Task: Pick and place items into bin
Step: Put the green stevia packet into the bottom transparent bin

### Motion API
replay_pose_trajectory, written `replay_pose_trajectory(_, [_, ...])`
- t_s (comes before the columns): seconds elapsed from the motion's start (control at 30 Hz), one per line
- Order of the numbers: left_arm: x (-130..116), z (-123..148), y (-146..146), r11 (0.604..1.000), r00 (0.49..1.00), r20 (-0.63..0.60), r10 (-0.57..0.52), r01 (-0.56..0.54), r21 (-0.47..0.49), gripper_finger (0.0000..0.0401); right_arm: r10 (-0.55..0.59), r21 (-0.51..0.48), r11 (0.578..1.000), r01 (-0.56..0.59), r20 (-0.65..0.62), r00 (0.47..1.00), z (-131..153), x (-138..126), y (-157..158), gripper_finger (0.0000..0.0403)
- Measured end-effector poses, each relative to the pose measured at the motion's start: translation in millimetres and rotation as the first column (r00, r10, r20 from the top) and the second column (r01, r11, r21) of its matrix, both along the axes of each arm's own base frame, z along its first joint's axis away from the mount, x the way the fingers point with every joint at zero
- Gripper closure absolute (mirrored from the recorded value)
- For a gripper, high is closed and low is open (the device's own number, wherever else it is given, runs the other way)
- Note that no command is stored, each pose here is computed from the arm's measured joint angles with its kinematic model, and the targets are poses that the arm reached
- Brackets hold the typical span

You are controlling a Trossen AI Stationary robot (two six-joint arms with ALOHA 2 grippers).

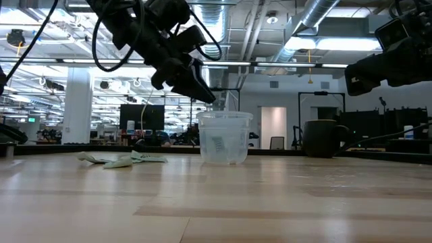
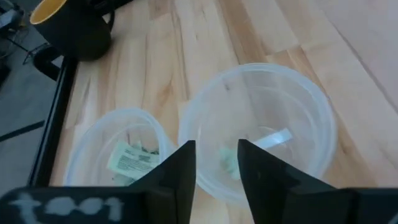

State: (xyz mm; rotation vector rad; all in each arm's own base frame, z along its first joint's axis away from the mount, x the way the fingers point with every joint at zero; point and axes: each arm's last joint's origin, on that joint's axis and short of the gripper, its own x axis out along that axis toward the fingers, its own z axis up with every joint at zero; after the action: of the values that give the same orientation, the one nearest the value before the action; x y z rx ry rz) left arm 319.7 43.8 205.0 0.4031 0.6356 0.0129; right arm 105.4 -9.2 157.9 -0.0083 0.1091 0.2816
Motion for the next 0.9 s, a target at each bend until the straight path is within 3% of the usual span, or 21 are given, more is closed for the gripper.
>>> replay_pose_trajectory(0.27, [-25.5, 15.1, -19.4, 0.998, 0.991, -0.121, 0.064, -0.067, -0.021, 0.0277, 0.0, 0.0, 1.0, 0.0, 0.0, 1.0, 0.0, 0.0, 0.0, 0.0316])
replay_pose_trajectory(0.47, [-43.9, 31.7, -35.3, 0.984, 0.988, -0.133, 0.078, -0.098, -0.15, 0.0277, 0.0, 0.0, 1.0, 0.0, 0.0, 1.0, 0.1, 0.0, 0.0, 0.0316])
replay_pose_trajectory(0.67, [-45.8, 20.3, -40.6, 0.952, 0.965, -0.23, 0.127, -0.184, -0.244, 0.0277, 0.0, 0.0, 1.0, 0.0, 0.0, 1.0, 0.0, 0.0, 0.0, 0.0316])
replay_pose_trajectory(0.9, [-37.0, -1.7, -40.1, 0.937, 0.936, -0.316, 0.154, -0.24, -0.254, 0.0277, 0.0, 0.0, 1.0, 0.0, 0.0, 1.0, 0.1, 0.0, 0.0, 0.0316])
